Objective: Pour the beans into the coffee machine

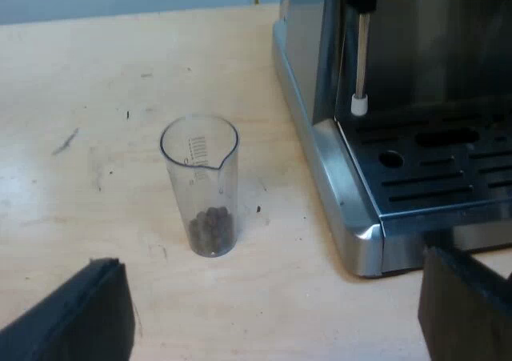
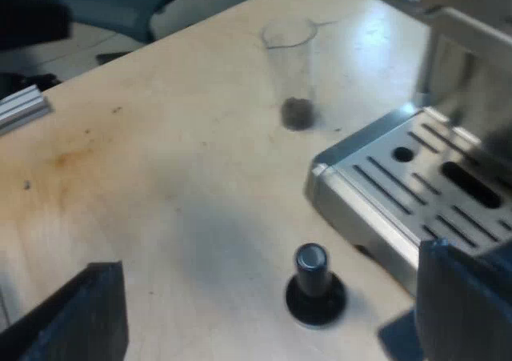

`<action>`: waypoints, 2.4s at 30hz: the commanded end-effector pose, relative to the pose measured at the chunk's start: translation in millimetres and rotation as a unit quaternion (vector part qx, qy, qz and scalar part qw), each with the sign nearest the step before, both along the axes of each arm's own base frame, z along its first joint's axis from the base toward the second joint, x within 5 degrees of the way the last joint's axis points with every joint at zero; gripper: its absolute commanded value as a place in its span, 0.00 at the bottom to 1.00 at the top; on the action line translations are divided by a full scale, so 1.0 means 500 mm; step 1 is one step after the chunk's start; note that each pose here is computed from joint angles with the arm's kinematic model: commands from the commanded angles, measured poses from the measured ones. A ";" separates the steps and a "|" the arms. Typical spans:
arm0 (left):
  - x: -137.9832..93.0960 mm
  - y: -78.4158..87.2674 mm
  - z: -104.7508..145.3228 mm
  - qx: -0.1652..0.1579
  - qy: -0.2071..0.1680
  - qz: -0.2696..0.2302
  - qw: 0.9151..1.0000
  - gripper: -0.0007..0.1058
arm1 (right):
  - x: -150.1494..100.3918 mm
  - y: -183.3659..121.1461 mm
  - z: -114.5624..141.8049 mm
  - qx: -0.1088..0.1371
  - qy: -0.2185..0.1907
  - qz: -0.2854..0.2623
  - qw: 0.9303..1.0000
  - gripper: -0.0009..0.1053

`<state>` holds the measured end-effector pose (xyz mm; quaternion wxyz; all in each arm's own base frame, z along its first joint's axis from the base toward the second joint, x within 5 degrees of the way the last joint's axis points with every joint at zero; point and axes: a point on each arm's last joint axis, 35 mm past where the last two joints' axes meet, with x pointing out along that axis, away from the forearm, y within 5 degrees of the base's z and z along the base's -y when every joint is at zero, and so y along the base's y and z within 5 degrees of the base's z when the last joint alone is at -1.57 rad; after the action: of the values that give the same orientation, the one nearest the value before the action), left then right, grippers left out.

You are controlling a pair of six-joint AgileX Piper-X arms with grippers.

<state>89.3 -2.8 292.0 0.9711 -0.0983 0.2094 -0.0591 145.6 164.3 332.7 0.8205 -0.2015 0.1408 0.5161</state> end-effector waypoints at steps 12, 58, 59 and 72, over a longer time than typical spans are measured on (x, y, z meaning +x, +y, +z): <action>0.049 0.003 -0.073 0.002 -0.065 0.002 0.998 0.82 | 0.019 0.030 -0.010 -0.005 -0.021 -0.011 1.000 0.75; 0.269 0.019 -0.280 0.012 -0.076 0.039 0.996 0.82 | 0.020 0.031 -0.009 -0.001 -0.020 -0.013 1.000 0.75; 0.279 0.019 -0.285 0.012 -0.071 0.039 0.997 0.82 | 0.020 0.031 -0.009 -0.001 -0.020 -0.013 1.000 0.75; 0.384 0.024 -0.315 0.011 -0.043 0.038 0.998 0.82 | 0.020 0.031 -0.009 -0.001 -0.020 -0.013 1.000 0.75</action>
<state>277.2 8.8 129.9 0.9794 -0.0889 0.1796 -0.0255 155.7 179.3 324.2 0.8286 -0.2099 0.1383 0.5003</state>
